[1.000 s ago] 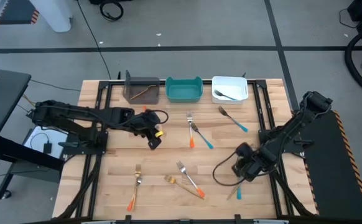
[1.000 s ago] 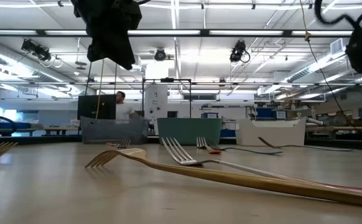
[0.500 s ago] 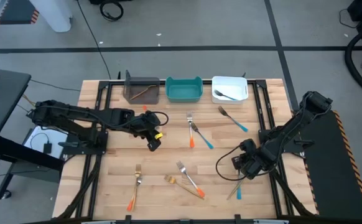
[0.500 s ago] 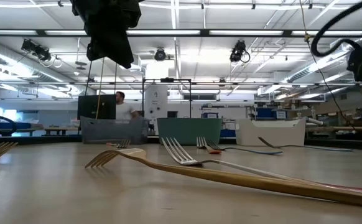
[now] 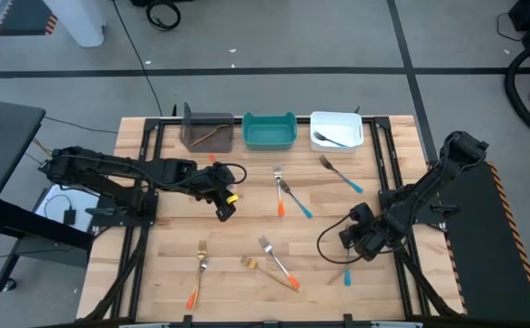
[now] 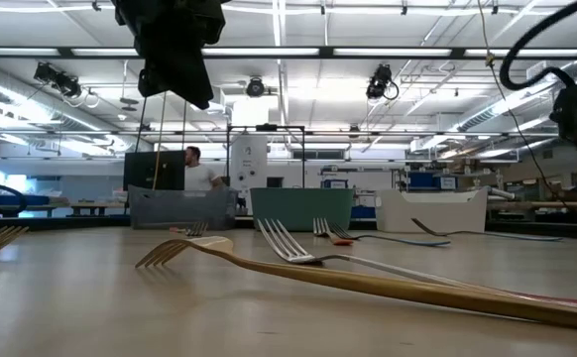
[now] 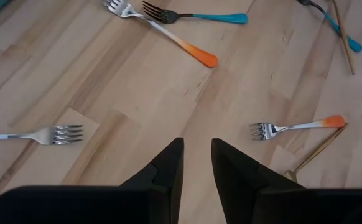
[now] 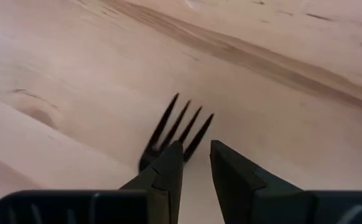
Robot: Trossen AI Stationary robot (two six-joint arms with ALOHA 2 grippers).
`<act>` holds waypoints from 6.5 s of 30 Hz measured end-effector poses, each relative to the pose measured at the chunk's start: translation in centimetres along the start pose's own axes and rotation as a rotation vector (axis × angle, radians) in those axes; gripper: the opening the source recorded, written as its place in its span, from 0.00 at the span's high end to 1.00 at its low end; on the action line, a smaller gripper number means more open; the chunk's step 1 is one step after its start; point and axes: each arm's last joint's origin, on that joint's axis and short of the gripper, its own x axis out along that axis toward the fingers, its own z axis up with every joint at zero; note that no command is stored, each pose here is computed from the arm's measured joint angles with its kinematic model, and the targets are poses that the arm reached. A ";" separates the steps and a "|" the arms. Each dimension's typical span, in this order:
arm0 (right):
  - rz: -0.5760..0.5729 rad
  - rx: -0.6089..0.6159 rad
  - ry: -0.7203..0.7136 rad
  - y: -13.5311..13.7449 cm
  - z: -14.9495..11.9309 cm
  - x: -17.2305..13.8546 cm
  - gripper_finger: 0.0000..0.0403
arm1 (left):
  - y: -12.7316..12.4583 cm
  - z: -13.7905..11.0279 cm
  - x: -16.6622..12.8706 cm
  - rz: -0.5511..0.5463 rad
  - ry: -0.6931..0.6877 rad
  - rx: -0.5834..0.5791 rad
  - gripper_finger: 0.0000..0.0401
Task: Sort silverware by color (type)
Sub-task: Put the blue fork into the white bin, then put the orange fork into the blue bin
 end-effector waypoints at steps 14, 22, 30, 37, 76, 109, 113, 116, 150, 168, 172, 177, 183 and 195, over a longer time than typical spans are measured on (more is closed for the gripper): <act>0.140 -0.002 -0.021 -1.0 0.3 0.9 0.77 | -0.1 0.1 0.0 -0.008 -0.012 -0.010 0.77; 0.207 -0.061 0.025 -0.8 0.4 0.1 0.77 | 0.0 0.2 0.0 0.020 -0.032 -0.012 0.77; 0.285 -0.030 0.287 0.4 -0.6 -0.5 0.78 | 0.0 0.2 0.0 0.024 -0.036 -0.019 0.77; 0.208 0.006 0.295 0.2 -0.8 0.3 0.79 | 0.1 0.2 0.0 0.028 -0.040 -0.014 0.77; 0.298 -0.088 -0.269 4.2 1.4 -1.8 0.98 | 0.5 1.2 0.0 0.070 -0.124 0.038 0.77; -0.460 -0.516 -0.707 0.6 27.8 -4.4 0.98 | 14.8 9.1 -2.4 0.523 -0.491 -0.008 0.77; -0.391 -0.636 -0.792 -0.8 30.8 -5.2 0.98 | 17.3 9.3 -3.2 0.601 -0.489 -0.024 0.77; -0.407 -0.700 -0.755 -2.6 31.9 -5.2 0.98 | 18.5 9.4 -3.8 0.632 -0.508 -0.055 0.77; -0.205 -0.695 -0.365 -8.3 31.3 -3.3 0.78 | 20.6 9.6 -4.5 0.659 -0.533 -0.102 0.77; 0.077 -0.485 -0.820 -3.3 33.2 -5.4 0.78 | 17.8 6.6 -1.2 0.558 -0.198 -0.229 0.77; 0.153 -0.453 -0.808 -2.2 32.7 -5.4 0.78 | 16.3 6.2 0.0 0.441 -0.060 0.117 0.77; 0.223 -0.422 -0.788 -0.7 31.9 -5.3 0.78 | 15.8 5.7 2.2 0.304 0.092 0.522 0.77; 0.303 -0.402 -0.757 1.1 30.7 -5.2 0.78 | 16.5 4.5 5.6 0.127 0.286 0.852 0.77; 0.338 -0.479 -0.742 3.7 28.6 -5.3 0.78 | 15.6 2.7 8.9 -0.011 0.454 1.078 0.77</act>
